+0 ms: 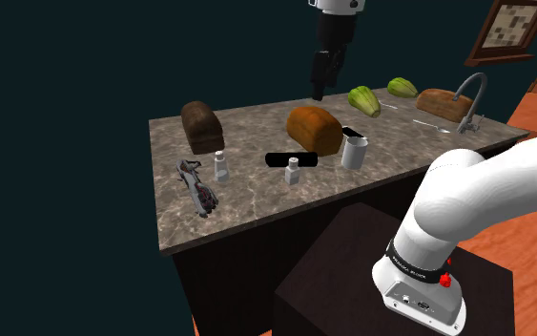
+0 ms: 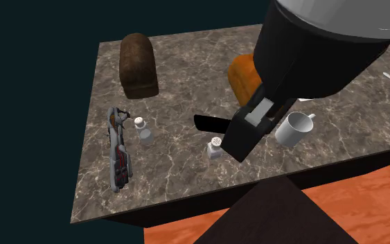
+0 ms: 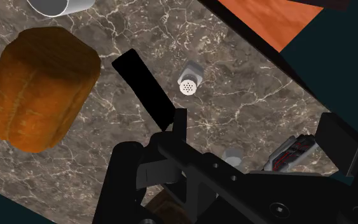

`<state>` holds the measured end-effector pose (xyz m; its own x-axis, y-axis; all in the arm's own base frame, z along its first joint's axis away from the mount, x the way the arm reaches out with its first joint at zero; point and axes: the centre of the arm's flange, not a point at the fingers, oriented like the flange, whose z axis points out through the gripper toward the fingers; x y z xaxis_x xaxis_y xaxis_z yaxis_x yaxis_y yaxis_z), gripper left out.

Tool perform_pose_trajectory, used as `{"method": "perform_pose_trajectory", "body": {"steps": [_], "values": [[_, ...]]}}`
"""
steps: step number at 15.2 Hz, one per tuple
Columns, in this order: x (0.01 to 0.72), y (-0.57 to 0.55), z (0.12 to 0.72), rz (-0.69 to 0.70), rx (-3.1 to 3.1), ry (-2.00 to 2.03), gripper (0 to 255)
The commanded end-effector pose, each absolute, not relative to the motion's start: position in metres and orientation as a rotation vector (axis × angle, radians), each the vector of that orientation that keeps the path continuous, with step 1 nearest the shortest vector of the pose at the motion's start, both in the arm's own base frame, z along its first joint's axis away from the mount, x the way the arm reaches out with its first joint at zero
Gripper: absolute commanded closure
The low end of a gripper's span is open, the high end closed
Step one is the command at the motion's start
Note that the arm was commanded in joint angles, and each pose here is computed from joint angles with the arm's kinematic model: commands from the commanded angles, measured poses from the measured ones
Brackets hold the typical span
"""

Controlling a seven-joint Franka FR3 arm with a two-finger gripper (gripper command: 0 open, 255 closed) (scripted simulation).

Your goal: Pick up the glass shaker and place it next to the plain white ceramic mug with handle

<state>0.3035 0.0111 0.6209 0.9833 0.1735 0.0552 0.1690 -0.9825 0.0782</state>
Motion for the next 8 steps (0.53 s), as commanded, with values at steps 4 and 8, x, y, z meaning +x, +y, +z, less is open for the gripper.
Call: {"method": "perform_pose_trajectory", "body": {"steps": [4, 8], "values": [[0.337, 0.015, 0.599, 0.084, 3.071, 0.282, 0], [0.381, 0.021, 0.570, 0.070, 3.092, 0.306, 0]]}}
